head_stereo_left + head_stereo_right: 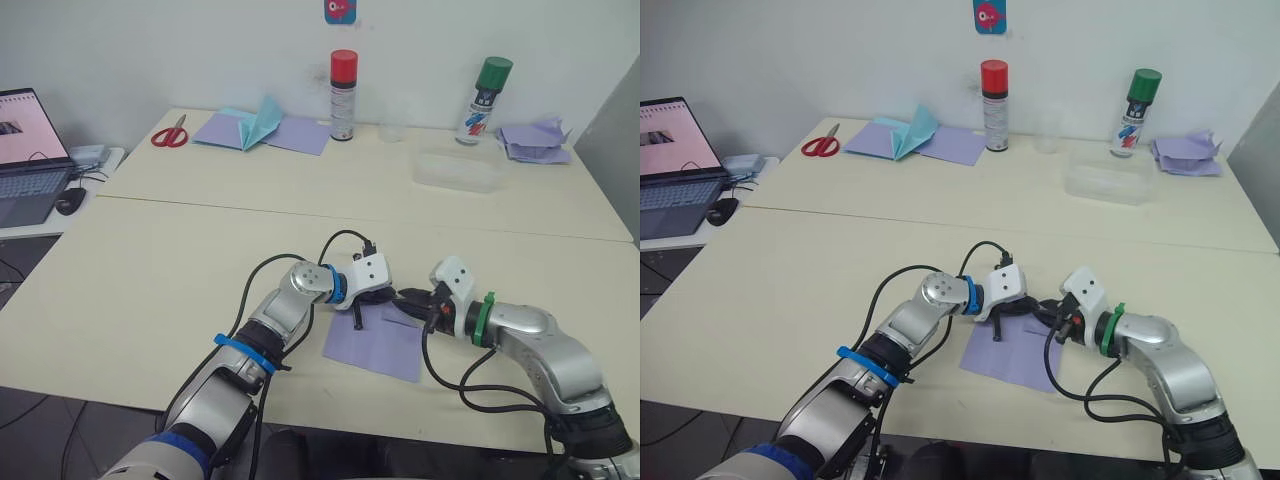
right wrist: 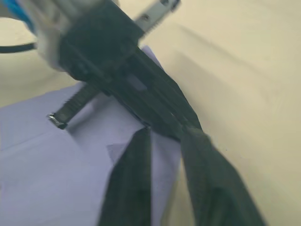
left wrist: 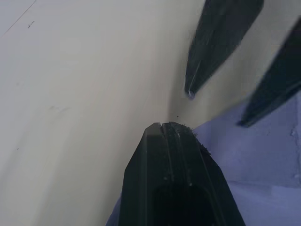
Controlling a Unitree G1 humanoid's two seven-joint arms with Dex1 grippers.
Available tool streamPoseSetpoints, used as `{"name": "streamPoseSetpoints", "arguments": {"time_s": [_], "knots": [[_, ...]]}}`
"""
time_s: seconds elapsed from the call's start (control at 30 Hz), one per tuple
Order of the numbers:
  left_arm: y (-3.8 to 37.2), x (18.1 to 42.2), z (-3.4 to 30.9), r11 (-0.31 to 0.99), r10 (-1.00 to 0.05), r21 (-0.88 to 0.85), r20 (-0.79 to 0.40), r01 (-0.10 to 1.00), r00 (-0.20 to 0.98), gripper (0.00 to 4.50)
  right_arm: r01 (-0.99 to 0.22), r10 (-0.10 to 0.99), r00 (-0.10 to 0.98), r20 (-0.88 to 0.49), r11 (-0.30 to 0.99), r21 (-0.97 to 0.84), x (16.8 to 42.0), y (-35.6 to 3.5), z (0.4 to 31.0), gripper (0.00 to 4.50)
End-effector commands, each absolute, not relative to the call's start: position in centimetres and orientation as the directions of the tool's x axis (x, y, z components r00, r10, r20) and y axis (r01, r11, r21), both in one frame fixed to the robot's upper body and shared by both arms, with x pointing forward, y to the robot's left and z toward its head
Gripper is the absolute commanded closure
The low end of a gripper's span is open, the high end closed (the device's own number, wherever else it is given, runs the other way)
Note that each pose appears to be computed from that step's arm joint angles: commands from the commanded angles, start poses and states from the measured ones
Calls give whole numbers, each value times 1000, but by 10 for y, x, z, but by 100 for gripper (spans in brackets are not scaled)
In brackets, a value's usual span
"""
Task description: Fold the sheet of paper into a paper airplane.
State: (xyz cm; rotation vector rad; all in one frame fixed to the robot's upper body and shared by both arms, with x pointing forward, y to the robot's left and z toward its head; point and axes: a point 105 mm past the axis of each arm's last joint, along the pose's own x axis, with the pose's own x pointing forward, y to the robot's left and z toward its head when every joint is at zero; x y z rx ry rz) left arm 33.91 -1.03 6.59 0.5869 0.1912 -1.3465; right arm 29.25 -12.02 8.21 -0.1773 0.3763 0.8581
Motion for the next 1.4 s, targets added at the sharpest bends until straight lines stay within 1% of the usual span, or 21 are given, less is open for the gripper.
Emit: {"name": "streamPoseSetpoints", "arguments": {"time_s": [0.03, 0.2, 0.37, 0.5, 0.57, 0.63, 0.67, 0.73, 0.8, 0.83, 0.9, 1.03, 1.17, 1.27, 1.33, 1.4], "knots": [[-3, 330, 37, 79, -814, 237, -545, 968, 200, 450, -757, 658, 611, -440, 648, -82, 296, -123, 75, 446], [-4, 331, 38, 76, -814, 241, -546, 968, 200, 450, -765, 636, 584, -504, 639, -82, 285, -124, 59, 446], [-5, 331, 36, 74, -813, 237, -549, 969, 196, 450, -767, 608, 551, -571, 638, -60, 267, -139, 48, 446], [-7, 329, 35, 68, -812, 232, -552, 970, 189, 450, -756, 594, 544, -593, 653, -38, 255, -154, 48, 446], [-7, 329, 35, 64, -812, 231, -554, 971, 185, 450, -768, 606, 530, -594, 639, -33, 248, -158, 52, 446], [-7, 329, 35, 65, -812, 230, -554, 971, 185, 450, -783, 635, 528, -564, 621, -35, 246, -156, 62, 446], [-6, 329, 36, 65, -812, 230, -553, 971, 186, 450, -788, 656, 542, -525, 614, -47, 249, -152, 71, 446], [-6, 330, 36, 65, -812, 231, -554, 971, 186, 450, -785, 701, 587, -405, 616, -70, 262, -141, 96, 446], [-6, 330, 36, 67, -811, 232, -553, 970, 188, 450, -772, 721, 615, -319, 634, -53, 270, -136, 112, 446], [-6, 331, 37, 68, -811, 232, -553, 970, 189, 450, -764, 723, 625, -294, 643, -42, 273, -134, 117, 446], [-6, 332, 38, 71, -811, 232, -552, 970, 192, 450, -766, 725, 630, -278, 638, -74, 278, -130, 121, 446], [-7, 334, 39, 73, -813, 233, -549, 970, 193, 450, -786, 719, 594, -361, 613, -73, 279, -115, 100, 446], [-8, 334, 40, 72, -815, 235, -546, 969, 193, 450, -809, 683, 551, -480, 579, -104, 274, -114, 73, 446], [-10, 336, 47, 76, -824, 249, -529, 965, 202, 450, -804, 657, 539, -527, 589, -89, 272, -117, 60, 446], [-15, 337, 60, 83, -849, 256, -488, 963, 203, 450, -795, 645, 545, -536, 600, -86, 272, -118, 57, 446], [-22, 335, 75, 84, -888, 256, -420, 963, 189, 450, -793, 642, 547, -538, 604, -84, 273, -118, 55, 446]]}}
